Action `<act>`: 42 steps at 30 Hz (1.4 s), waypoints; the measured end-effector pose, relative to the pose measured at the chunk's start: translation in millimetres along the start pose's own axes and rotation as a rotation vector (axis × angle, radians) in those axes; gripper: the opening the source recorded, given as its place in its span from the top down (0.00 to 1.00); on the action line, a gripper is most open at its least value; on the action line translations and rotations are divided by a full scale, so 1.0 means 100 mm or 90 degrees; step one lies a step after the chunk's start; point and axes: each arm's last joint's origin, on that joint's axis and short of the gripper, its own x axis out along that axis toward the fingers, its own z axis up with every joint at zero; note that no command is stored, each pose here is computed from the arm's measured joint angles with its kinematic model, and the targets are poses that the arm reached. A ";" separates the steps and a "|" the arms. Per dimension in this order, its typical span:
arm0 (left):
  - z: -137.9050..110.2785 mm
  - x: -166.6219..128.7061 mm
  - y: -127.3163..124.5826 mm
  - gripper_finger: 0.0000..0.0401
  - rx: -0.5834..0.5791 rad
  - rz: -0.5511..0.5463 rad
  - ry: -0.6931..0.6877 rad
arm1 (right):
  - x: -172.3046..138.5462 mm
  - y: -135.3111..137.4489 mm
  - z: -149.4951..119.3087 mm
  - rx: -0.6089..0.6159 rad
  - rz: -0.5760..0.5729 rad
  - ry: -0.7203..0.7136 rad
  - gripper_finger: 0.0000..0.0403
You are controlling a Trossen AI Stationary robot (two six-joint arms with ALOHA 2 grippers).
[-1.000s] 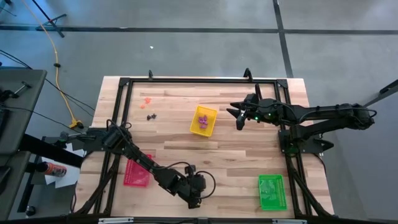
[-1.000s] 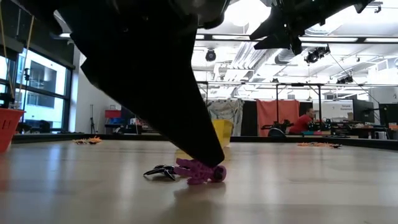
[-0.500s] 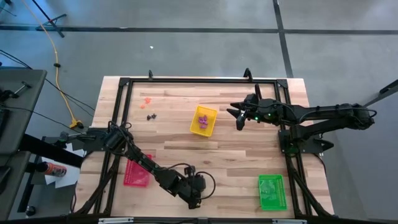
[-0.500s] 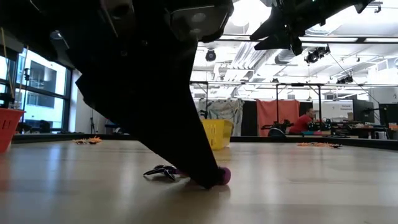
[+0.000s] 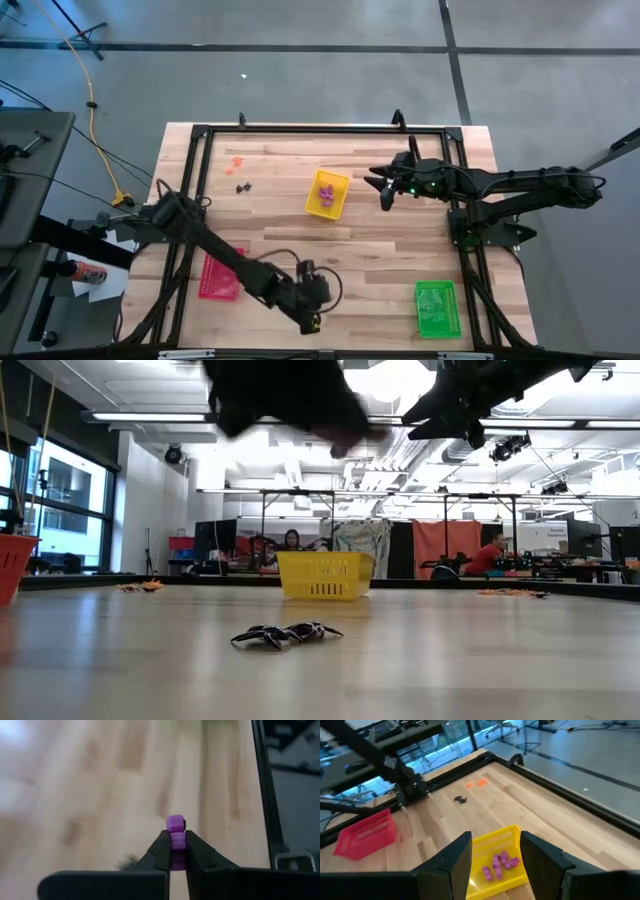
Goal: Sort Halloween decoration
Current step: Put the skeleton toy into the yellow bin
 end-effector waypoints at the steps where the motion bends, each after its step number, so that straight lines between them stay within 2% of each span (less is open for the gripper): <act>1: 0.07 -0.10 0.02 0.99 -0.001 0.010 -0.021 | 0.00 0.00 0.00 -0.001 0.009 0.003 0.60; 7: 0.39 -0.78 0.26 0.99 -0.065 0.121 -0.164 | 0.00 0.03 -0.01 -0.018 0.062 0.023 0.60; 10: 0.43 -1.05 0.44 0.99 -0.091 0.176 -0.222 | 0.00 0.04 -0.01 -0.028 0.075 0.027 0.60; 13: 0.38 -1.24 0.62 0.99 -0.087 0.194 -0.237 | 0.00 0.05 0.00 -0.025 0.097 0.024 0.60; 18: 0.18 -1.40 0.98 0.99 -0.095 0.162 -0.222 | -0.01 0.09 0.06 -0.004 0.148 -0.005 0.60; 22: 0.00 -1.45 1.26 0.99 -0.084 0.123 -0.244 | -0.03 0.13 0.15 0.010 0.193 -0.057 0.60; 31: -0.25 -1.61 1.96 0.99 -0.041 -0.006 -0.403 | -0.10 0.20 0.37 0.047 0.249 -0.203 0.60; 36: -0.28 -1.70 2.18 0.99 -0.020 -0.044 -0.441 | -0.08 0.20 0.36 0.036 0.242 -0.205 0.60; 42: -0.24 -1.72 2.30 0.99 -0.004 -0.078 -0.453 | 0.05 0.21 0.29 0.019 0.228 -0.177 0.60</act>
